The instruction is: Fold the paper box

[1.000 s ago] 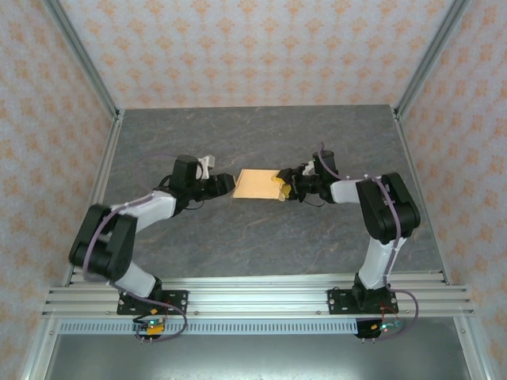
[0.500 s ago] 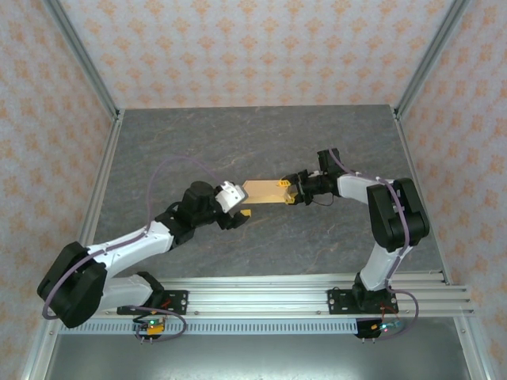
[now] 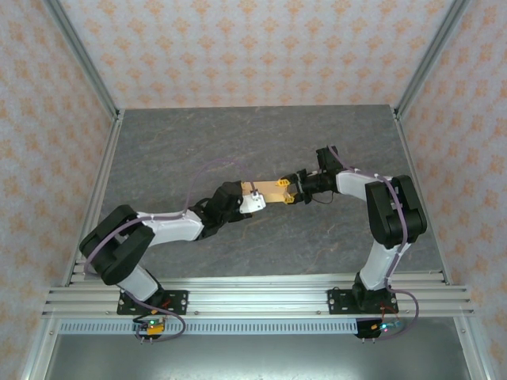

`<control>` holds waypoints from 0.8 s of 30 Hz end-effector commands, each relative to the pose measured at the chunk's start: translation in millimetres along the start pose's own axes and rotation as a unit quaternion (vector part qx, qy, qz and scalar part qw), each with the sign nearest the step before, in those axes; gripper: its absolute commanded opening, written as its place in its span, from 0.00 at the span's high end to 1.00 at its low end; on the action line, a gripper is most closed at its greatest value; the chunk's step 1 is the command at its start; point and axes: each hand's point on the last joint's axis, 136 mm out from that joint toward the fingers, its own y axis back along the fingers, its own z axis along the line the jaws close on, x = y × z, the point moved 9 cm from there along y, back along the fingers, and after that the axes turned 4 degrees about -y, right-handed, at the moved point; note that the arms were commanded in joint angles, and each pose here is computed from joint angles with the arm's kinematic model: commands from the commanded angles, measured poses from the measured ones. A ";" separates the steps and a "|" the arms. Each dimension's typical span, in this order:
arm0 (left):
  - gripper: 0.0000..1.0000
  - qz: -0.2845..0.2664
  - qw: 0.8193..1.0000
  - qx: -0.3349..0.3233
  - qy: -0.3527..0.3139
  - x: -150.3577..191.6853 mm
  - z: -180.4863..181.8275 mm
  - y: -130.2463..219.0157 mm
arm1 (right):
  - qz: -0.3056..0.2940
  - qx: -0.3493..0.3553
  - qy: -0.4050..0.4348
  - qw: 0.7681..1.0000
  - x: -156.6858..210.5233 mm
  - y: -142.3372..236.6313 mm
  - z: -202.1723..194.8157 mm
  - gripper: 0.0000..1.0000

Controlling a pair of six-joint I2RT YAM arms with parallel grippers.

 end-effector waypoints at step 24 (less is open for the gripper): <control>0.60 0.108 0.957 0.270 0.013 -9.3 40.3 33.2 | -0.193 -0.015 0.206 0.959 8.6 68.6 29.8 0.21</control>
